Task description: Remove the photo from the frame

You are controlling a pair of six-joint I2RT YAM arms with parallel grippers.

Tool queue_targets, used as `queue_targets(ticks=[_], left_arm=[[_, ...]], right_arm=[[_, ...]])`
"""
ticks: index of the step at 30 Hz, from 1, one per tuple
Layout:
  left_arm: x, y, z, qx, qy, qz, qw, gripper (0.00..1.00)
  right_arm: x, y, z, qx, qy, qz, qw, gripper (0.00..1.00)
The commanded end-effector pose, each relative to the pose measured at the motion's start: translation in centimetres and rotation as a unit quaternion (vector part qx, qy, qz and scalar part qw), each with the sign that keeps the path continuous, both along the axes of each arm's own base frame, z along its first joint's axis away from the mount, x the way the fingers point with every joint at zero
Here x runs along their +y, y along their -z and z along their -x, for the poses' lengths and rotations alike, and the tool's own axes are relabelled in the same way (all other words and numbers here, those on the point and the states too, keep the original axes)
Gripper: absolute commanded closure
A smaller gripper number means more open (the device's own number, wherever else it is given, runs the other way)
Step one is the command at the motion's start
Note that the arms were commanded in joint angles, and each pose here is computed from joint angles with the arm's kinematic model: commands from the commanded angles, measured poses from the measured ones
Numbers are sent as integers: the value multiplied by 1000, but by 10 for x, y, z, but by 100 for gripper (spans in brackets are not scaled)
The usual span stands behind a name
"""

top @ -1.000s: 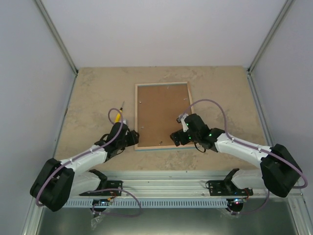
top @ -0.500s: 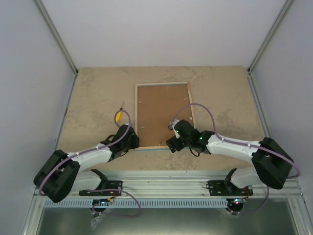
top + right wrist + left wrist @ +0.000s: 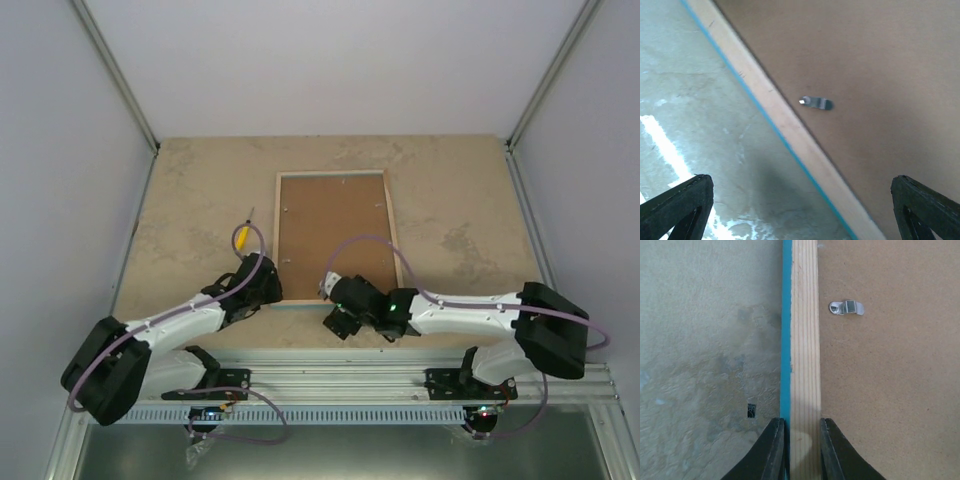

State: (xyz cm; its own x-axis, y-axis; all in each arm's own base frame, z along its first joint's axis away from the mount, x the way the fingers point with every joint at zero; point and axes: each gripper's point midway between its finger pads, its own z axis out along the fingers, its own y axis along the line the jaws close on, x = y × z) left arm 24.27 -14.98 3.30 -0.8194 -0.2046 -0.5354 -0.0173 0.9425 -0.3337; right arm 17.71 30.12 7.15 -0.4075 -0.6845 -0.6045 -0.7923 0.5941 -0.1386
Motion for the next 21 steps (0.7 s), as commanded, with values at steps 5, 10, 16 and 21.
queue_targets(ticks=[5,10,16,21], left_arm=[[-11,-72,-15,-81,-1,53,995,100],[-15,-80,-13,-82,7,60,995,100],[-20,-80,-10,-79,15,66,995,100],[-21,-81,-10,-80,18,69,994,100]], right_arm=[[1,4,9,-135,-17,143,980,2],[-8,6,-7,-207,11,230,951,2],[3,7,-21,-262,0,272,926,2],[14,3,-29,-300,-18,294,907,7]])
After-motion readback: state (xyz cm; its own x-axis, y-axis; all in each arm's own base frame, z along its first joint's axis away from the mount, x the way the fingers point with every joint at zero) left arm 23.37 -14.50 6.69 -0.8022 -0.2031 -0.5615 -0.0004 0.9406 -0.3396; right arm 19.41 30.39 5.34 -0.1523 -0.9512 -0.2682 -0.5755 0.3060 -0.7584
